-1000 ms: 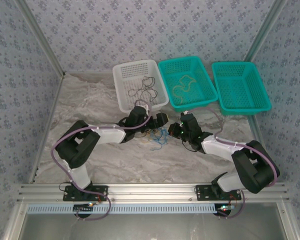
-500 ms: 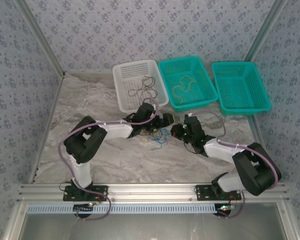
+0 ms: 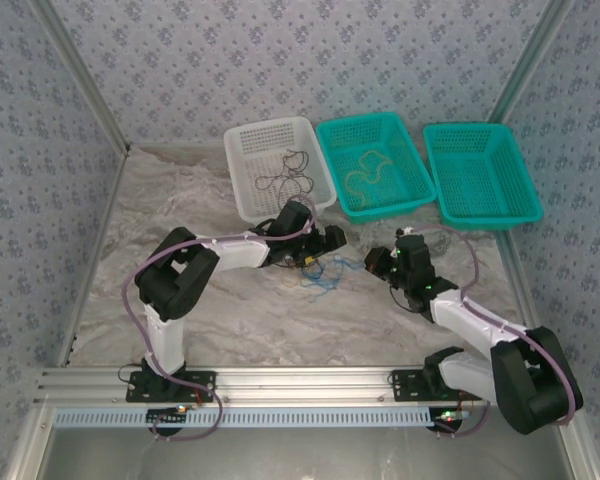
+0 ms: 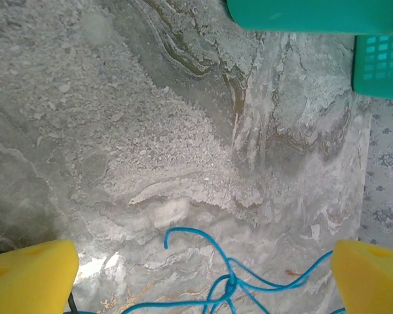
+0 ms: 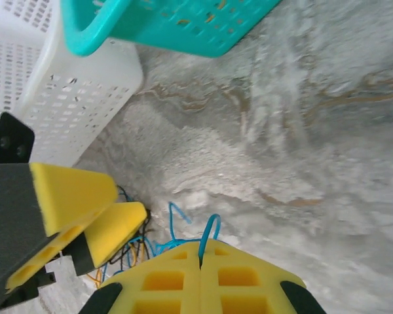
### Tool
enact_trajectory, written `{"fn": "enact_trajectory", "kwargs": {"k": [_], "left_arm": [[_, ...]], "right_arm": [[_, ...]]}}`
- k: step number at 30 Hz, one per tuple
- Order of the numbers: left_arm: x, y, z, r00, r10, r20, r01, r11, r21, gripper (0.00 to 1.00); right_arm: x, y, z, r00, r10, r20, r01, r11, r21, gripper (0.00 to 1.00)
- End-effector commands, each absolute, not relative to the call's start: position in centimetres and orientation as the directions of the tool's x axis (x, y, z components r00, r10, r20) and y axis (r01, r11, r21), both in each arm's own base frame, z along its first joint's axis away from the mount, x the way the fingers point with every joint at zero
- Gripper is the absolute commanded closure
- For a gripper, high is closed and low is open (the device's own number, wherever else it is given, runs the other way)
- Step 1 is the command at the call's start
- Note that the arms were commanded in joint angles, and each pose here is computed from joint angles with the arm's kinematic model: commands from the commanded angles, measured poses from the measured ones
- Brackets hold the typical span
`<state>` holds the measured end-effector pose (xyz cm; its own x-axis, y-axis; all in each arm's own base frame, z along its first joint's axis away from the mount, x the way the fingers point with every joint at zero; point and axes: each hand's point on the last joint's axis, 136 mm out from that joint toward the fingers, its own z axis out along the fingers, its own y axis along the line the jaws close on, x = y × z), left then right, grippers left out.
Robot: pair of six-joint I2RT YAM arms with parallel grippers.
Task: Untangle the cables
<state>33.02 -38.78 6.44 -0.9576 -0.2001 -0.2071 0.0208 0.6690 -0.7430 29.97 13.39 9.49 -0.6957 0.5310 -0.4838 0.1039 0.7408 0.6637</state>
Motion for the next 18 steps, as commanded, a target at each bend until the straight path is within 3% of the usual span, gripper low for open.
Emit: {"fn": "enact_trajectory", "kwargs": {"k": [1, 7, 18], "left_arm": [[31.5, -37.2, 1.5, -0.976, -0.190, -0.103, -0.073, 0.740, -0.669, 0.01], [31.4, -37.4, 1.1, -0.978, -0.191, -0.087, -0.084, 0.735, -0.673, 0.01], [31.5, -37.7, 1.7, -0.978, -0.179, -0.110, -0.055, 0.724, -0.688, 0.01]], "right_arm": [[29.4, 11.8, 9.5, -0.725, 0.497, -0.477, 0.114, 0.769, 0.629, 1.00], [29.3, 9.4, 9.5, -0.740, 0.508, -0.440, 0.157, 0.767, 0.622, 1.00], [27.6, 2.3, 6.9, -0.637, 0.684, -0.356, 0.462, 0.708, 0.534, 1.00]]}}
